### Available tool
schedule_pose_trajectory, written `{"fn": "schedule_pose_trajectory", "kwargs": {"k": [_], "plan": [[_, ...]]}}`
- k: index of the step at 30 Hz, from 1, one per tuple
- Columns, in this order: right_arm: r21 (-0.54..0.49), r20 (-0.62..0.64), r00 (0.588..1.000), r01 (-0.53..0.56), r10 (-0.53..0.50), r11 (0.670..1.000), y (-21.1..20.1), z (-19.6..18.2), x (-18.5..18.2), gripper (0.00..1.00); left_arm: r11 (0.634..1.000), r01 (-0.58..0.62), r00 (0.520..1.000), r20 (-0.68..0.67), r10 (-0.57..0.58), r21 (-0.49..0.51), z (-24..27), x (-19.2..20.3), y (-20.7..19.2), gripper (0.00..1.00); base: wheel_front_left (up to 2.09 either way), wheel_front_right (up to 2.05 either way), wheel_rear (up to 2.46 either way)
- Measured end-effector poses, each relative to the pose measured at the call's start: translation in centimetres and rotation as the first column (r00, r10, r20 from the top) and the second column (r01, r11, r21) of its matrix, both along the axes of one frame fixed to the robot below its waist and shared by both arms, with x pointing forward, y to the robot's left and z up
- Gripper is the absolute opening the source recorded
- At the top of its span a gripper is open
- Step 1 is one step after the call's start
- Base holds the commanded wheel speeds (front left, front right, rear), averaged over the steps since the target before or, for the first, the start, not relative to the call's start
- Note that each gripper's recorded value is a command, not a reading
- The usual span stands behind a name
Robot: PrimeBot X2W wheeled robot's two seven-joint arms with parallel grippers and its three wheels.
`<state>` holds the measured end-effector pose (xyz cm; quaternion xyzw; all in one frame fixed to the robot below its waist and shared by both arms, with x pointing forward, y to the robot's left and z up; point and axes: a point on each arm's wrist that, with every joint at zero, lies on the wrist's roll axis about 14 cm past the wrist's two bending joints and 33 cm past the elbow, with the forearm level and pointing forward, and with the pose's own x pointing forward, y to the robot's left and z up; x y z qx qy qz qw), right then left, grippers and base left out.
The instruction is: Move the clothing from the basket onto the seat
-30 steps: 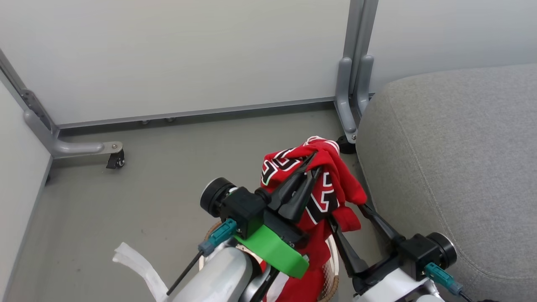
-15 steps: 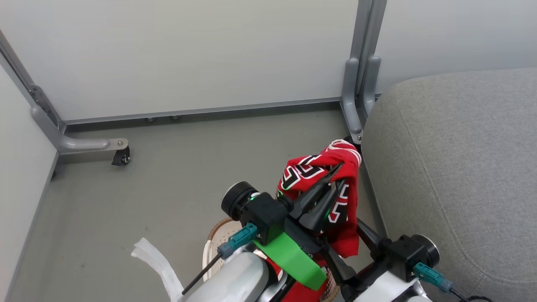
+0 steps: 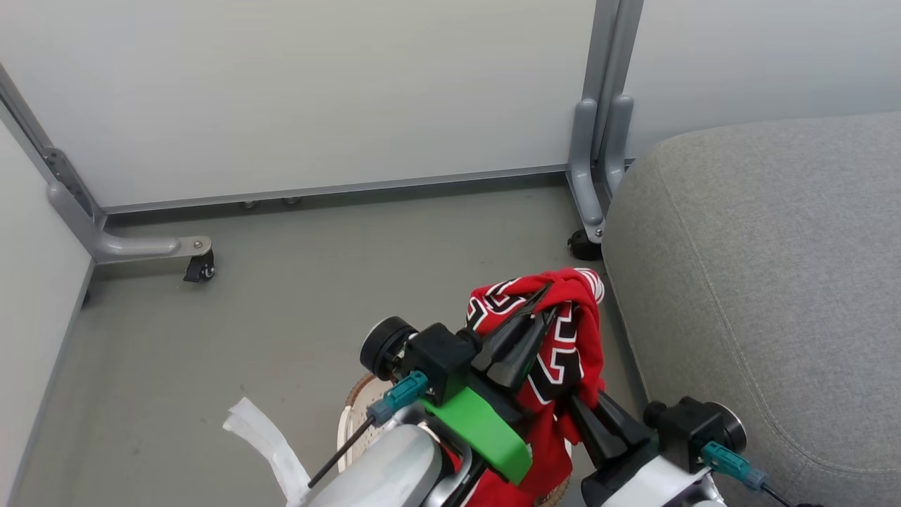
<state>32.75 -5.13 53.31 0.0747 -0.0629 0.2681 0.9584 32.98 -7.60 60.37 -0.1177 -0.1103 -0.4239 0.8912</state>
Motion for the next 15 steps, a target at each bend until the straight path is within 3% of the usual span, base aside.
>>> {"fn": "schedule_pose_trajectory", "kwargs": {"k": [3, 4, 5, 6, 7, 8, 9, 15], "plan": [[0.005, -0.004, 1.0, 0.007, -0.007, 1.0, -0.2, 0.0, -0.1, 0.0, 1.0, -0.007, 1.0, -0.008, 0.007, 0.012, -0.4, 0.1, 0.1, 0.0, 0.0, 0.0, 0.0], [0.008, -0.006, 1.0, 0.009, -0.008, 1.0, -0.3, -0.1, -0.2, 0.0, 1.0, -0.009, 1.0, -0.012, 0.009, 0.016, -0.6, 0.1, 0.1, 0.13, 0.0, 0.0, 0.0], [0.009, -0.007, 1.0, 0.01, -0.01, 1.0, -0.3, -0.1, -0.2, 0.0, 1.0, -0.012, 1.0, -0.018, 0.012, 0.018, -0.7, 0.2, 0.2, 0.36, 0.0, 0.0, 0.0], [0.009, -0.006, 1.0, 0.011, -0.011, 1.0, -0.4, -0.1, -0.2, 0.0, 1.0, -0.013, 0.999, -0.029, 0.014, 0.022, -0.9, 0.3, 0.2, 0.44, 0.0, 0.0, 0.0], [0.008, -0.005, 1.0, 0.012, -0.011, 1.0, -0.4, -0.1, -0.2, 0.0, 1.0, -0.014, 0.999, -0.036, 0.015, 0.024, -1.1, 0.3, 0.3, 0.8, 0.0, 0.0, 0.0], [0.008, -0.004, 1.0, 0.012, -0.012, 1.0, -0.4, 0.0, -0.1, 0.0, 0.999, -0.015, 0.999, -0.042, 0.016, 0.029, -1.2, 0.3, 0.3, 0.96, 0.0, 0.0, 0.0], [0.008, -0.004, 1.0, 0.012, -0.012, 1.0, -0.5, 0.0, -0.1, 0.0, 0.999, -0.017, 0.999, -0.046, 0.019, 0.032, -1.3, 0.3, 0.4, 1.0, 0.0, 0.0, 0.0], [0.009, -0.004, 1.0, 0.011, -0.011, 1.0, -0.4, 0.0, 0.0, 0.0, 0.998, -0.028, 0.997, -0.068, 0.032, 0.058, -2.0, 0.5, 0.7, 1.0, 0.0, 0.0, 0.0]]}}
